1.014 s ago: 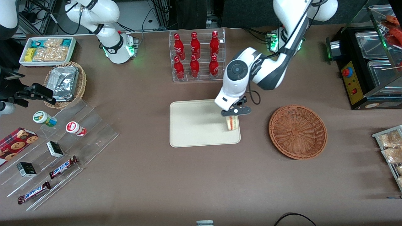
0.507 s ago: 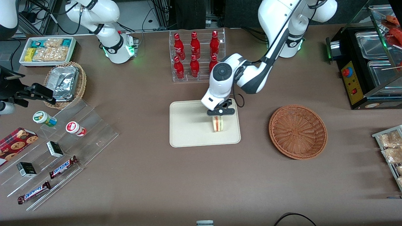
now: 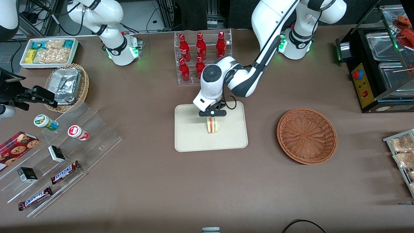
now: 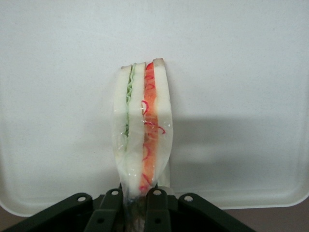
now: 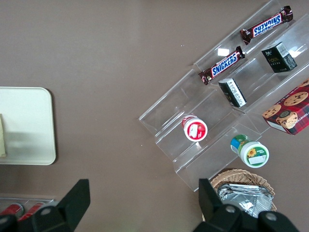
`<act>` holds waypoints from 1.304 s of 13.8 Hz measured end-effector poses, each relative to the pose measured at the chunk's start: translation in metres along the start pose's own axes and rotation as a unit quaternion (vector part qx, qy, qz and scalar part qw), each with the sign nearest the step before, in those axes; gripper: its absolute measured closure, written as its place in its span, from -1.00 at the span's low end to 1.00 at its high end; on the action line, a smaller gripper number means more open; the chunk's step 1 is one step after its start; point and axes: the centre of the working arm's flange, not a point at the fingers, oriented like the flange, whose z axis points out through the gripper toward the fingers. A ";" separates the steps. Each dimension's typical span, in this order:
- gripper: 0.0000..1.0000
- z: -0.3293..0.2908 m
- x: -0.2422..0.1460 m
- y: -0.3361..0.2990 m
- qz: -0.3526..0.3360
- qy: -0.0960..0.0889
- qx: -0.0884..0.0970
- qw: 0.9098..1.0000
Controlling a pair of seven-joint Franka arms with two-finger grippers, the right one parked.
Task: Place sandwich from basket to tray
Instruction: 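Lower the sandwich onto the tray and open the left gripper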
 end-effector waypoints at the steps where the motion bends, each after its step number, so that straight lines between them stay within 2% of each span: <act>1: 0.70 0.000 0.000 0.002 0.001 0.001 0.000 1.000; 3: 0.41 0.000 0.000 0.002 0.003 0.002 0.000 1.000; 5: 0.01 0.000 0.002 0.000 0.001 0.002 0.002 1.000; 10: -0.98 -0.030 0.019 -0.008 -0.016 -0.016 0.034 0.999; 14: -1.00 -0.103 0.050 -0.039 -0.051 -0.010 0.033 0.998; 18: -1.00 -0.184 0.077 -0.101 -0.102 -0.010 0.038 0.994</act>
